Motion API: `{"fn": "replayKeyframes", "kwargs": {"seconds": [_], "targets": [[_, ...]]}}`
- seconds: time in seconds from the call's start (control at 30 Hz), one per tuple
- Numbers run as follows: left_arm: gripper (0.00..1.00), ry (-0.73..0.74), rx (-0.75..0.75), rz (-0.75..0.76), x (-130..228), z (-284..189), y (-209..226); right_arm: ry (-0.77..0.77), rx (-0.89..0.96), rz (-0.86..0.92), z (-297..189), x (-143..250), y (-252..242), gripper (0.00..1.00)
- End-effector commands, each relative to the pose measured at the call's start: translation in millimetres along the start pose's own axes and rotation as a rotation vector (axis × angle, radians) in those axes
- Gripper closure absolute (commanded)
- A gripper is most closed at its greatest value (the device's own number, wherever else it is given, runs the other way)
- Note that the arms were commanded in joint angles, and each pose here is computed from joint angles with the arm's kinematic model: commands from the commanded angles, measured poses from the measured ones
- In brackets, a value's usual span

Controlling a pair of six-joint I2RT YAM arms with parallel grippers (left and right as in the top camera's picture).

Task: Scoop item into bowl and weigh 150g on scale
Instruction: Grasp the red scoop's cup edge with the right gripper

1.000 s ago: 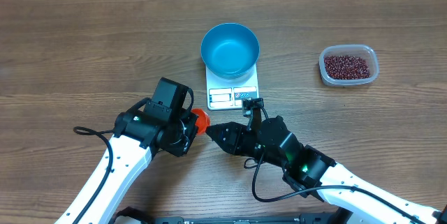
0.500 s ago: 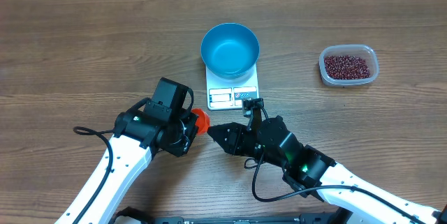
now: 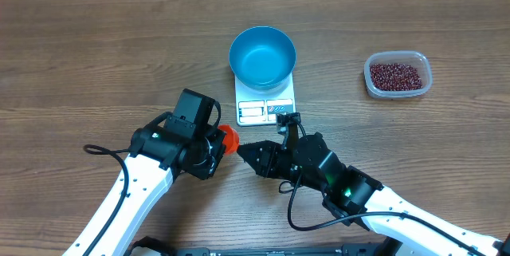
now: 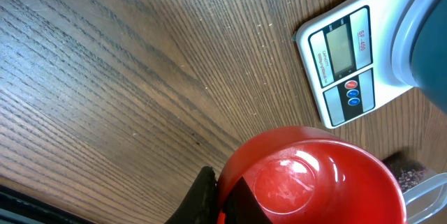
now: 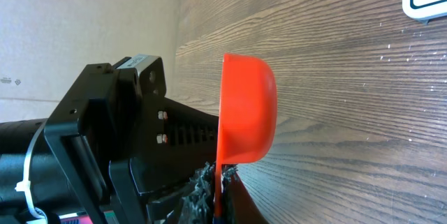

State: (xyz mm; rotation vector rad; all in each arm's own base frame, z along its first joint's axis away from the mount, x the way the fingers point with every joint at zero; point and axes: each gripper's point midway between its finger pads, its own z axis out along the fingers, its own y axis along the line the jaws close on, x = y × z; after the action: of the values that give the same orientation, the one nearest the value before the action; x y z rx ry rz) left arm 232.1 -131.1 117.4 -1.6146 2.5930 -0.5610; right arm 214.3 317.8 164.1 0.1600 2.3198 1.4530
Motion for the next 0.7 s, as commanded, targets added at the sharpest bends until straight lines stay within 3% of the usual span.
{"fn": "replayKeyframes", "kwargs": {"seconds": [0.0,0.43,0.53,0.67], "targets": [[0.95,0.008,-0.009,0.005,4.3,-1.7,-1.2,-0.015,-0.045,-0.014,-0.1,-5.2,17.6,0.95],[0.93,0.008,-0.01,0.005,4.3,-1.7,-0.9,-0.014,-0.045,-0.021,-0.1,-4.9,17.5,0.96],[0.87,0.008,-0.011,0.005,4.3,-1.7,-0.6,-0.012,-0.041,-0.05,0.0,-4.5,16.4,0.96],[0.66,0.004,-0.017,0.004,3.7,-1.8,0.9,-0.007,-0.027,-0.07,0.1,-3.2,13.2,0.96]]}}
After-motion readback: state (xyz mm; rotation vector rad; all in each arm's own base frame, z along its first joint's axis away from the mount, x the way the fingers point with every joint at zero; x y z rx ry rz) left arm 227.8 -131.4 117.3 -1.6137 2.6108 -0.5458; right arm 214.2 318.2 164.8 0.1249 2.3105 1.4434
